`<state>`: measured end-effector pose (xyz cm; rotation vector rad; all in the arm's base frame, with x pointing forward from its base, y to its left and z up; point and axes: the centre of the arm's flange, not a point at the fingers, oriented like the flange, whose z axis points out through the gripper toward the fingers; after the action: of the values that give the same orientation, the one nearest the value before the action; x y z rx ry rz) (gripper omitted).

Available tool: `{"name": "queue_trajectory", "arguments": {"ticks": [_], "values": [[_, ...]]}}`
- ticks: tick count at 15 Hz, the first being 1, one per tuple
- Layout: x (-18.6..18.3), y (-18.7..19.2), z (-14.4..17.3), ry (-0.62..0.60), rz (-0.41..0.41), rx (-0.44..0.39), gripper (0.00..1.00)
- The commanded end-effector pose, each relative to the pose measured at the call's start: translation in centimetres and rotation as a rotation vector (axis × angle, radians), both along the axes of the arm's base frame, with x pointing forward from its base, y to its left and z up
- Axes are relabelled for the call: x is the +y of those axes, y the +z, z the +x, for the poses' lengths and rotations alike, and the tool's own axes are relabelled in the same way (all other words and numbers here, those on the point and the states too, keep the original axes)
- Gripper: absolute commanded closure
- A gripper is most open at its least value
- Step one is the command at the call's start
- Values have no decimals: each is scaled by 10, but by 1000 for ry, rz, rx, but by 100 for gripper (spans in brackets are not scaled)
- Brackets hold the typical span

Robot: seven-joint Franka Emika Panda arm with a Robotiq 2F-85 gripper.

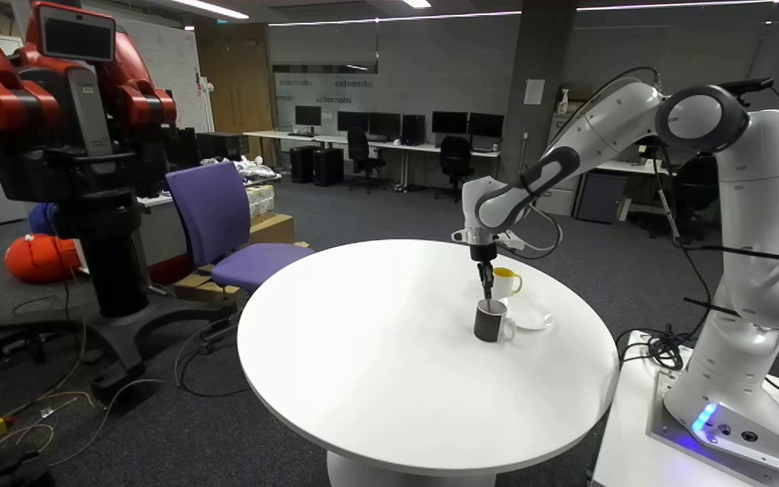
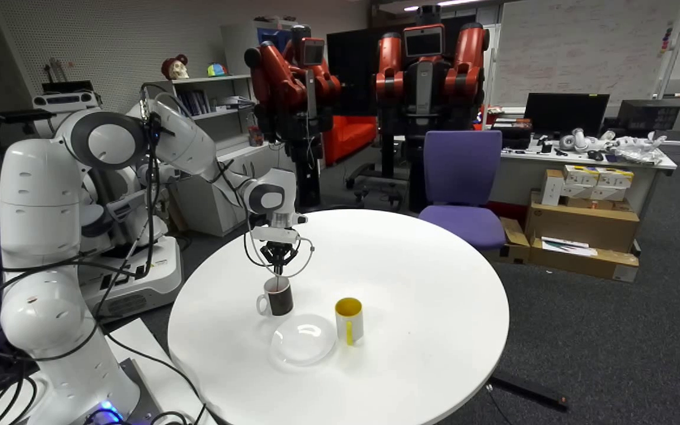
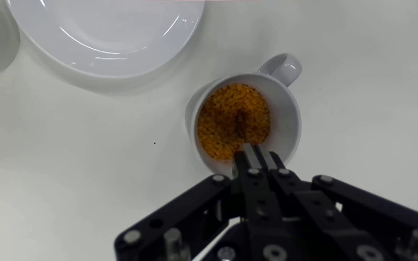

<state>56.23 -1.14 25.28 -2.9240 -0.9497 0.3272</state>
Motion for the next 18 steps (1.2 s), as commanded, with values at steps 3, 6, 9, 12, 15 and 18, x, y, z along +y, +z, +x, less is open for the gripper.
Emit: {"name": "queue_trajectory", "arguments": {"ticks": [3,6,9,12,15,18], "values": [[-4,16,7,16,-81,-43,99],[-2,17,11,23,-103,-80,99],[0,14,13,16,-75,-88,99],[3,14,14,9,-31,-85,99],[7,15,12,5,14,-62,99],[6,19,8,7,13,-36,99]]}}
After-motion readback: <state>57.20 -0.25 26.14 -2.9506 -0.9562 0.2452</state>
